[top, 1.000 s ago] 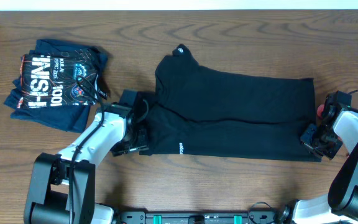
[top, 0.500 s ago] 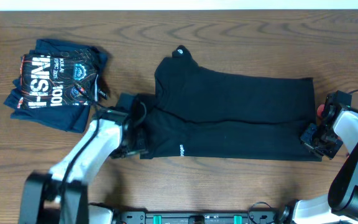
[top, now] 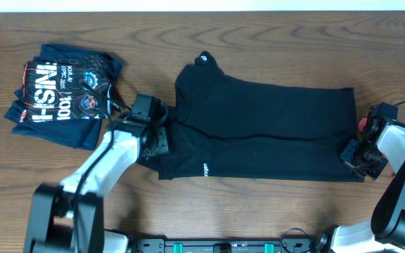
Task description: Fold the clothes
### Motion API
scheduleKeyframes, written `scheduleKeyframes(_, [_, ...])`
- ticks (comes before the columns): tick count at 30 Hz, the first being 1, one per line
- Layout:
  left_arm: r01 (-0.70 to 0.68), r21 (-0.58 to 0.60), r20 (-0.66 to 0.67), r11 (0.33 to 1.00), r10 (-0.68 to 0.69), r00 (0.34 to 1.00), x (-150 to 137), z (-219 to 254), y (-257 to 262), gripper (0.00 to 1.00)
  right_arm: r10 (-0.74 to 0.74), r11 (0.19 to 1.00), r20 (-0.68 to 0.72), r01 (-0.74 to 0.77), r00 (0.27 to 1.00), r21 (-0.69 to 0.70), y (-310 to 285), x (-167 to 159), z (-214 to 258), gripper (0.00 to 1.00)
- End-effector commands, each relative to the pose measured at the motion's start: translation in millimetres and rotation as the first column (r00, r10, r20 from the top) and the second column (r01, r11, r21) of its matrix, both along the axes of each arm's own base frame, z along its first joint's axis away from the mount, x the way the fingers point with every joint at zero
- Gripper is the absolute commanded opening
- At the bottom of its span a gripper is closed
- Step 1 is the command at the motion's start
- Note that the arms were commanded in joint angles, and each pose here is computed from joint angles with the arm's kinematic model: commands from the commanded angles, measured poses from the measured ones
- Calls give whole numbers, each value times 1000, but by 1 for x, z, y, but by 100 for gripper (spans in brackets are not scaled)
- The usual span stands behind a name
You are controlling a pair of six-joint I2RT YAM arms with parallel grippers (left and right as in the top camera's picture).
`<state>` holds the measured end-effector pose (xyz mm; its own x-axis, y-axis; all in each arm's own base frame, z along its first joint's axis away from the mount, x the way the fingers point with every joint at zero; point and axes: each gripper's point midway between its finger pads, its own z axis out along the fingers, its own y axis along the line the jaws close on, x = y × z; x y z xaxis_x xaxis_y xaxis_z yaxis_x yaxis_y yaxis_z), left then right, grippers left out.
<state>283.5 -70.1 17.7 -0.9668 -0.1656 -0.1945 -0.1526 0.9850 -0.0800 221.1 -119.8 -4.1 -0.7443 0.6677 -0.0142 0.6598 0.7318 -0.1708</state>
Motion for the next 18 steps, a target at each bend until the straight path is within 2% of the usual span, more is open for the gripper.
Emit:
scheduleKeyframes(1, [5, 17, -27, 1000, -4, 1000, -2, -6, 7, 59, -21, 1000, -16, 21, 1000, -4, -3, -6, -4, 12])
scheduleKeyframes(13, [44, 24, -115, 999, -40, 993, -27, -16, 13, 59, -21, 1000, -13, 21, 1000, 3, -2, -6, -5, 13])
scheduleKeyframes(18, [24, 34, -177, 999, -18, 984, -47, -26, 18, 59, -21, 1000, -13, 21, 1000, 4, -2, -6, -5, 13])
